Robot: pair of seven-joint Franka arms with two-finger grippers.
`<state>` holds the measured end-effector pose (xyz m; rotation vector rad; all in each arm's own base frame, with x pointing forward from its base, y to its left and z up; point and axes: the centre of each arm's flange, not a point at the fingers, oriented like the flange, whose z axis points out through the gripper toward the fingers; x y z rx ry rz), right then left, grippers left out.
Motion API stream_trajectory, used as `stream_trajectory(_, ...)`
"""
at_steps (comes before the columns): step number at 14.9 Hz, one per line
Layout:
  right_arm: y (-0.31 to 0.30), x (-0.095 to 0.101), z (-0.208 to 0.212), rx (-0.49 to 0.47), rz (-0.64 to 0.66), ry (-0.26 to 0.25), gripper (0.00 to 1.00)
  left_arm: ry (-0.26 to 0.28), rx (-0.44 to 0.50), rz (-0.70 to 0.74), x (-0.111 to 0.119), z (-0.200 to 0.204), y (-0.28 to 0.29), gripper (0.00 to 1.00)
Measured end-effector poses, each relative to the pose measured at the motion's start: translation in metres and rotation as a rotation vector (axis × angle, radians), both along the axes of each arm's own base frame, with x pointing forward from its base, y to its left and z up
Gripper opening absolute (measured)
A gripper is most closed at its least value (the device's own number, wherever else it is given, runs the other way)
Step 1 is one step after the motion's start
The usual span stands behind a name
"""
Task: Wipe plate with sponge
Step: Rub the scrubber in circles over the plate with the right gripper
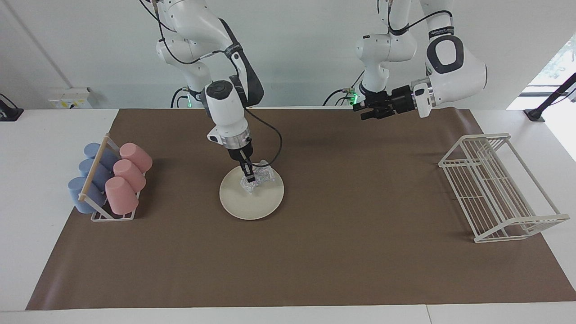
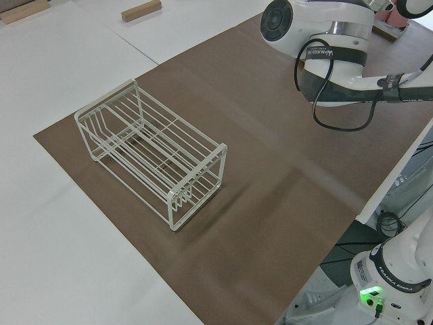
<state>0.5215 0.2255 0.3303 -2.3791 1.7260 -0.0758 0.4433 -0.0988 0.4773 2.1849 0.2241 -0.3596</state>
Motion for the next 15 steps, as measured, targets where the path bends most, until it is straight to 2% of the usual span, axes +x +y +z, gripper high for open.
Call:
stream_trajectory(4,0.012,-0.008,-0.019,-0.010,0.024,0.033,0.08,-0.043,0.123,-0.021,0.008,0.015,0.014,1.00)
stream_trajectory(7,0.011,-0.009,-0.027,-0.015,0.030,0.043,0.08,-0.054,0.192,-0.042,0.010,0.016,0.020,1.00)
stream_trajectory(11,-0.004,-0.004,-0.034,-0.019,0.090,0.001,0.08,-0.048,0.303,-0.079,0.009,0.010,0.025,1.00)
stream_trajectory(15,-0.068,0.018,-0.035,-0.050,0.167,-0.025,0.08,-0.030,0.379,-0.077,0.009,0.011,0.026,1.00)
